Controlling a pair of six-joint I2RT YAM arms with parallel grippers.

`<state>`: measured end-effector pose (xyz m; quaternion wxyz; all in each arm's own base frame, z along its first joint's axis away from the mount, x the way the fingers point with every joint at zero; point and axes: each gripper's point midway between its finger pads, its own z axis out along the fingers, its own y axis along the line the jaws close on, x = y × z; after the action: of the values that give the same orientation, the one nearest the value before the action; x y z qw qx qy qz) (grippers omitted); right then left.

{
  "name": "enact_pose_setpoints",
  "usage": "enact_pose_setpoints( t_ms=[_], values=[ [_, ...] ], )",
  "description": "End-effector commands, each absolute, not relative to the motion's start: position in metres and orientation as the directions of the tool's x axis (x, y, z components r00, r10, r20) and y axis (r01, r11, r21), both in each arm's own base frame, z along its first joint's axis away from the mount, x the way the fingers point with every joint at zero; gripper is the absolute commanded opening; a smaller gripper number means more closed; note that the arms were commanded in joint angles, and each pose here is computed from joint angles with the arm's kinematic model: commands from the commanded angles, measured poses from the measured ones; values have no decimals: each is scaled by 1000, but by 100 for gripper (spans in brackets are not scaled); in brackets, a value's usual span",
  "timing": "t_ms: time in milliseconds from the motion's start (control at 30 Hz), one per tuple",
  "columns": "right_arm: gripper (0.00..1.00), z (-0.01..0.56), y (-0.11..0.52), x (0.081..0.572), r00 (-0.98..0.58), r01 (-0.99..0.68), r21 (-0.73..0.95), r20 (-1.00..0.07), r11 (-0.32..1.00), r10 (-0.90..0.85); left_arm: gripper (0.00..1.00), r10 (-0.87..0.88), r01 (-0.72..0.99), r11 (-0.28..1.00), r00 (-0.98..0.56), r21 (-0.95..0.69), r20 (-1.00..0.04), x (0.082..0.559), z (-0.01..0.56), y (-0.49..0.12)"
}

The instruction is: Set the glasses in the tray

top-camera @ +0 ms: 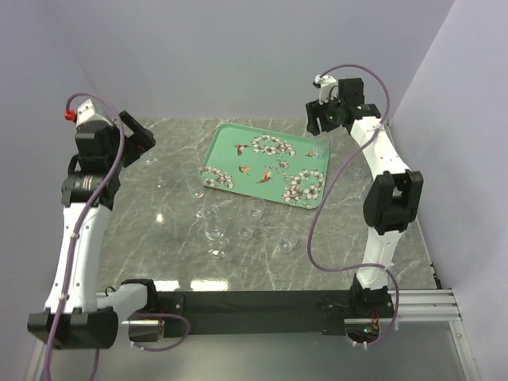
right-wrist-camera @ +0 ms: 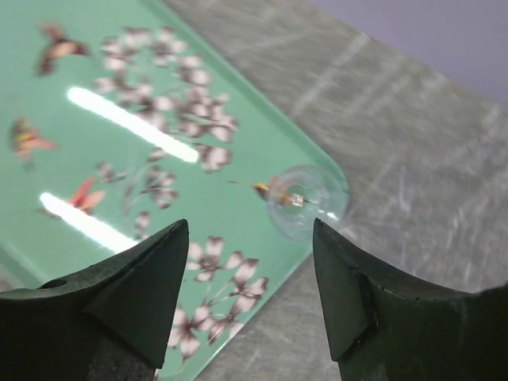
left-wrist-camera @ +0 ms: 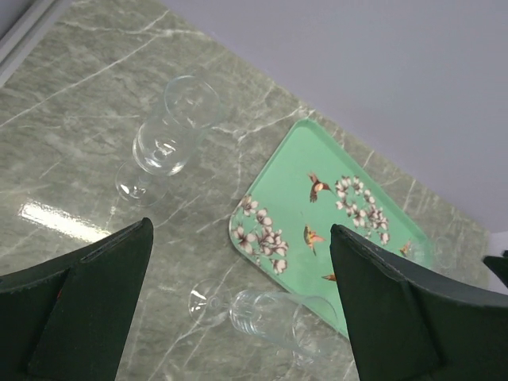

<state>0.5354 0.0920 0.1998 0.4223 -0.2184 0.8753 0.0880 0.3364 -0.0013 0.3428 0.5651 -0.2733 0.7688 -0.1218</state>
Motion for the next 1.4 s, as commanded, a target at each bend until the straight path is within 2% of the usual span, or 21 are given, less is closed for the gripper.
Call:
enact_pose_setpoints(
  t_ms=[0, 300, 467, 867, 1233, 1367],
  values=[
    [71, 225, 124, 508, -432, -653, 16, -829, 758, -355, 99, -534, -271, 842, -297, -466, -792, 347, 340, -1],
    [72, 225, 141, 479, -445, -710, 112, -837, 695, -319, 98, -486, -364, 866, -444, -344, -753, 382, 308, 16],
    [72, 225, 141, 475, -453, -705, 127, -838, 698, -305, 97, -449, -397, 876, -470, -272, -760, 401, 298, 28],
    [72, 222, 139, 469, -461, -702, 148, -840, 696, -286, 82, -415, -443, 881, -552, -167, -723, 445, 272, 42],
    [72, 218, 130, 475, -483, -681, 175, -838, 711, -256, 71, -432, -473, 871, -607, -133, -667, 445, 253, 43],
    [72, 217, 128, 477, -482, -680, 177, -839, 712, -252, 61, -433, -477, 870, -617, -126, -657, 448, 252, 42]
  ],
)
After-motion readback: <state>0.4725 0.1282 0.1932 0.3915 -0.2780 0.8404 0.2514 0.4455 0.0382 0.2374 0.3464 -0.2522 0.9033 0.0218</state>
